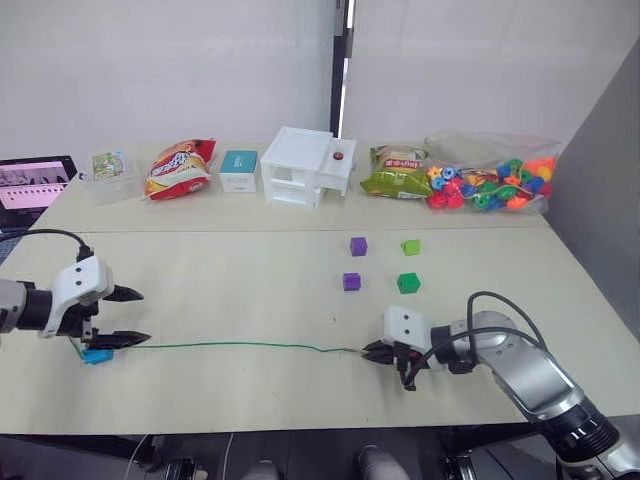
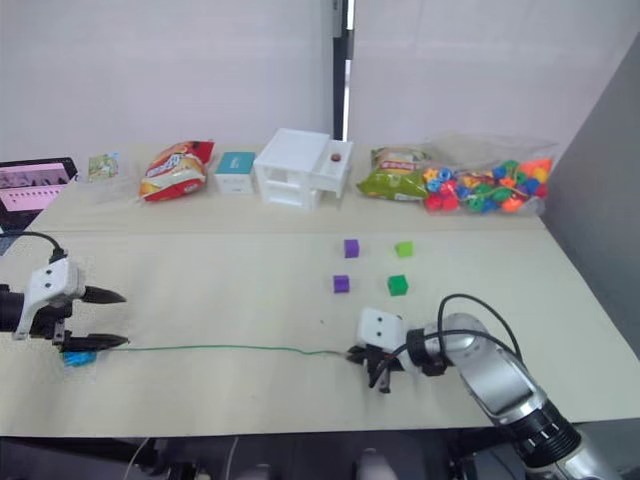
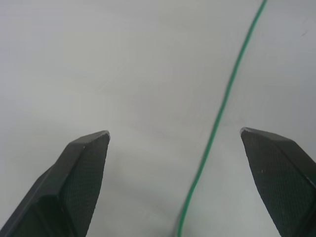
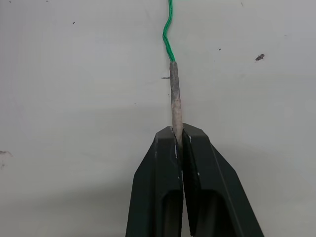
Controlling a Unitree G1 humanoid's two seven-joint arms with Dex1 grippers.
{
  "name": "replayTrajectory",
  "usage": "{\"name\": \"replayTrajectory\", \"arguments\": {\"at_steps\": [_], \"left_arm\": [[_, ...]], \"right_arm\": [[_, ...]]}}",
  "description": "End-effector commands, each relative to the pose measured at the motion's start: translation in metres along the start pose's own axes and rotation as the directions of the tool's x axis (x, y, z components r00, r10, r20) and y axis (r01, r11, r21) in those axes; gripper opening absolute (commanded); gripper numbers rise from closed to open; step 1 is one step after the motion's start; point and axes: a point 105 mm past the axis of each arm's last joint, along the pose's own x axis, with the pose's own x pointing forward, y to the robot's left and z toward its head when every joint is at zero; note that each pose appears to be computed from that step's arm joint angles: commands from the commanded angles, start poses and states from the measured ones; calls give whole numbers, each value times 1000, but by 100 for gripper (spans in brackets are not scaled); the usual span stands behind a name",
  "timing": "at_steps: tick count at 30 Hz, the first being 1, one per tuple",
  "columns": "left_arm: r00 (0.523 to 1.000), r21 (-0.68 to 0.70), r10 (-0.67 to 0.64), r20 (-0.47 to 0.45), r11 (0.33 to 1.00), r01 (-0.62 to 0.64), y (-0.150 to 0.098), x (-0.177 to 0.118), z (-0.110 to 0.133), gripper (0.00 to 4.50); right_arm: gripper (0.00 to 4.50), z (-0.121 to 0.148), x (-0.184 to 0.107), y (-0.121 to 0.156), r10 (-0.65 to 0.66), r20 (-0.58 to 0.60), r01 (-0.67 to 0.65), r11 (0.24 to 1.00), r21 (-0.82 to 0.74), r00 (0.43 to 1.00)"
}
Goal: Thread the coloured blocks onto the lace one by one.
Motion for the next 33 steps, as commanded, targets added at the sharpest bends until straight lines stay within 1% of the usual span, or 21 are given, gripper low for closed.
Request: {"name": "replayTrajectory", "arguments": {"at_steps": [1, 4, 5, 6, 9, 12, 15, 17, 25, 28, 29, 30, 33], "left_arm": [[986, 15, -139, 95, 990, 138, -28, 20, 39, 446], [960, 63, -234, 154, 972, 227, -56, 57, 61, 446], [947, 87, -270, 176, 962, 258, -67, 76, 69, 446], [937, 104, -292, 191, 955, 276, -75, 88, 75, 446], [933, 136, -291, 213, 954, 266, -82, 117, 86, 446], [934, 183, -293, 202, 949, 258, -87, 147, 91, 446], [932, 211, -307, 195, 941, 266, -89, 166, 92, 446], [924, 210, -318, 215, 939, 274, -88, 173, 97, 446], [903, 215, -350, 248, 929, 301, -89, 188, 107, 446], [900, 216, -358, 250, 926, 309, -92, 191, 107, 360], [899, 217, -362, 247, 925, 312, -93, 192, 107, 337], [899, 218, -363, 245, 924, 314, -93, 192, 106, 297], [900, 214, -364, 240, 924, 316, -93, 194, 104, 197]], "right_arm": [[0, 21, 2, -1, 1, 36, 1, 999, -47, 999], [0, 27, 7, -3, 2, 31, 0, 999, -50, 1000], [0, 29, 10, -4, -6, 25, 8, 999, -51, 1000], [0, 30, 12, -6, -12, 20, 13, 999, -52, 1000], [0, 33, 15, -9, -19, 7, 20, 998, -55, 1000], [0, 35, 17, -9, -23, -9, 22, 998, -64, 1000], [0, 36, 18, -10, -27, -18, 26, 997, -67, 999], [0, 37, 19, -10, -29, -21, 27, 997, -68, 999], [0, 37, 18, -8, -40, -18, 38, 998, -55, 999], [0, 38, 18, -7, -42, -14, 41, 998, -52, 999], [0, 38, 18, -7, -43, -14, 42, 998, -51, 999], [0, 38, 18, -7, -43, -13, 43, 998, -50, 999], [0, 38, 18, -6, -44, -12, 43, 998, -48, 999]]}}
